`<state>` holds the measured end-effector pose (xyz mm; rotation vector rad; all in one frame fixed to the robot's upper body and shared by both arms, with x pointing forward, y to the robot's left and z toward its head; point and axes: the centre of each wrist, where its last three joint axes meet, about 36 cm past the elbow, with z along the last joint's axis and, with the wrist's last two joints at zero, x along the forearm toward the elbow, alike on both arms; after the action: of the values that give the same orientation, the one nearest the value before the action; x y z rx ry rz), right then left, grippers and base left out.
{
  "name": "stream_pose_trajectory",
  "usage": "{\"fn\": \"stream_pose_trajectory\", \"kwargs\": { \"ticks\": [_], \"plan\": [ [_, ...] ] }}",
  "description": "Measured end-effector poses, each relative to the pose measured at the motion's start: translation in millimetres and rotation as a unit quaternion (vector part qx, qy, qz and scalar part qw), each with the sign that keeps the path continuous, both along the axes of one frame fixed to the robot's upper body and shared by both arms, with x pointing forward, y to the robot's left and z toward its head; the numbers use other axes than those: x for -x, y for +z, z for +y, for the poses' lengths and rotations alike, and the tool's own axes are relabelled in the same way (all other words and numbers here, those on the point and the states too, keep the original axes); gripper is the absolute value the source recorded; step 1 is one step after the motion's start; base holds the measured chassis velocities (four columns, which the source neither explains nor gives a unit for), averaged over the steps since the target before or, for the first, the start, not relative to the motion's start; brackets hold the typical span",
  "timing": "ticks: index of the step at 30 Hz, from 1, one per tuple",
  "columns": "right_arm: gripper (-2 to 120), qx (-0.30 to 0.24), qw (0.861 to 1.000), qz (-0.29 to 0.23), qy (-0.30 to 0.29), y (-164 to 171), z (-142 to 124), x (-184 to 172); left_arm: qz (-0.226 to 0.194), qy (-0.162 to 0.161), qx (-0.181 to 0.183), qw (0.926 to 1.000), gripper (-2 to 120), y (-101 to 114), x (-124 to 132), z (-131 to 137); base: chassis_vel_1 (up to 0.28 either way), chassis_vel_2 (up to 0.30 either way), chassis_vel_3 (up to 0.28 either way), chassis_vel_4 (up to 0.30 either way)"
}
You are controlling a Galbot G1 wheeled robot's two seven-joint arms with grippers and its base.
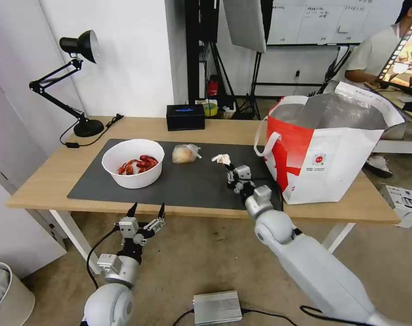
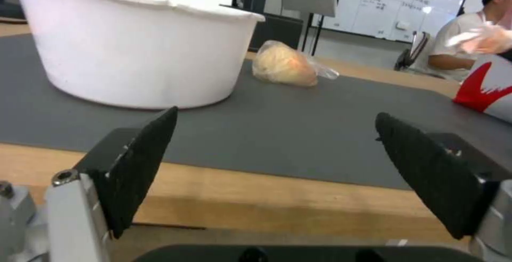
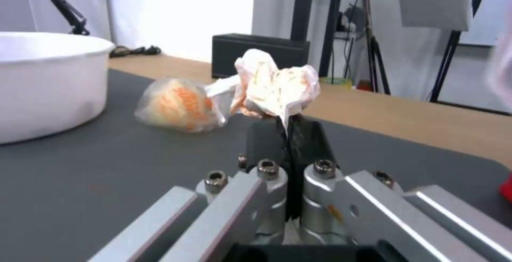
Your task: Pick up the trash from the table and place it into the takeout bag.
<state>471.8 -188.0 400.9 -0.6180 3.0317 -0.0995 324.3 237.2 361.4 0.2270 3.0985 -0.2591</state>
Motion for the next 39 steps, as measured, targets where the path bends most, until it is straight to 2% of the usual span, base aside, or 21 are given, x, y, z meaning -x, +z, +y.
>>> {"fn": "stream_pose_trajectory", "kwargs": {
  "ticks": [1, 2, 4, 9, 14, 16, 22, 25, 30, 32, 39],
  "plan": [
    [0, 0.0, 1.0, -0.012, 0.001, 2.9, -13.3, 13.3, -0.002, -0.002, 0.001, 1.0, 100, 0.8, -2.6, -1.4, 0.0, 0.0, 0.0, 0.0],
    [0, 0.0, 1.0, -0.012, 0.001, 2.9, -13.3, 13.3, -0.002, -0.002, 0.001, 1.0, 100, 0.8, -2.6, -1.4, 0.0, 0.0, 0.0, 0.0],
    [0, 0.012, 0.999, -0.035, 0.008, 4.0, -31.0, 28.6, -0.003, -0.003, -0.003, 1.0, 100, 0.9, -5.4, 0.4, 0.0, 0.0, 0.0, 0.0],
    [0, 0.02, 0.997, -0.074, 0.017, 12.6, -46.9, 45.4, -0.007, -0.003, -0.005, 1.0, 100, 4.8, -9.5, 6.3, 0.0, 0.0, 0.0, 0.0],
    [0, 0.016, 0.993, -0.117, 0.027, 21.5, -55.1, 48.4, -0.008, -0.002, -0.007, 0.9999, 100, 5.7, -10.1, 9.2, 0.0, 0.0, 0.0, 0.0],
    [0, 0.021, 0.986, -0.16, 0.041, 31.1, -64.2, 44.6, -0.007, 0.0, -0.01, 0.9999, 100, 5.4, -10.3, 11.9, 0.0, 0.0, 0.0, 0.0],
    [0, 0.019, 0.975, -0.218, 0.038, 55.7, -78.9, 35.4, -0.005, 0.0, -0.013, 0.9999, 100, 4.4, -10.5, 14.8, 0.0, 0.0, 0.0, 0.0],
    [0, 0.014, 0.963, -0.267, 0.022, 73.9, -95.3, 26.5, -0.004, -0.002, -0.013, 0.9999, 100, 3.3, -10.5, 13.8, 0.0, 0.0, 0.0, 0.0],
    [0, 0.012, 0.954, -0.301, 0.003, 86.7, -108.8, 21.8, 0.0, -0.004, -0.012, 0.9999, 100, 0.8, -10.6, 11.8, 0.0, 0.0, 0.0, 0.0],
    [0, 0.009, 0.944, -0.33, -0.024, 95.3, -120.6, 19.1, 0.002, -0.006, -0.01, 0.9999, 100, -1.3, -10.5, 8.9, 0.0, 0.0, 0.0, 0.0],
    [0, -0.005, 0.928, -0.361, -0.09, 110.0, -137.0, 15.8, 0.006, -0.007, -0.01, 0.9999, 100, -3.7, -8.8, 7.0, 0.0, 0.0, 0.0, 0.0]
  ]
}}
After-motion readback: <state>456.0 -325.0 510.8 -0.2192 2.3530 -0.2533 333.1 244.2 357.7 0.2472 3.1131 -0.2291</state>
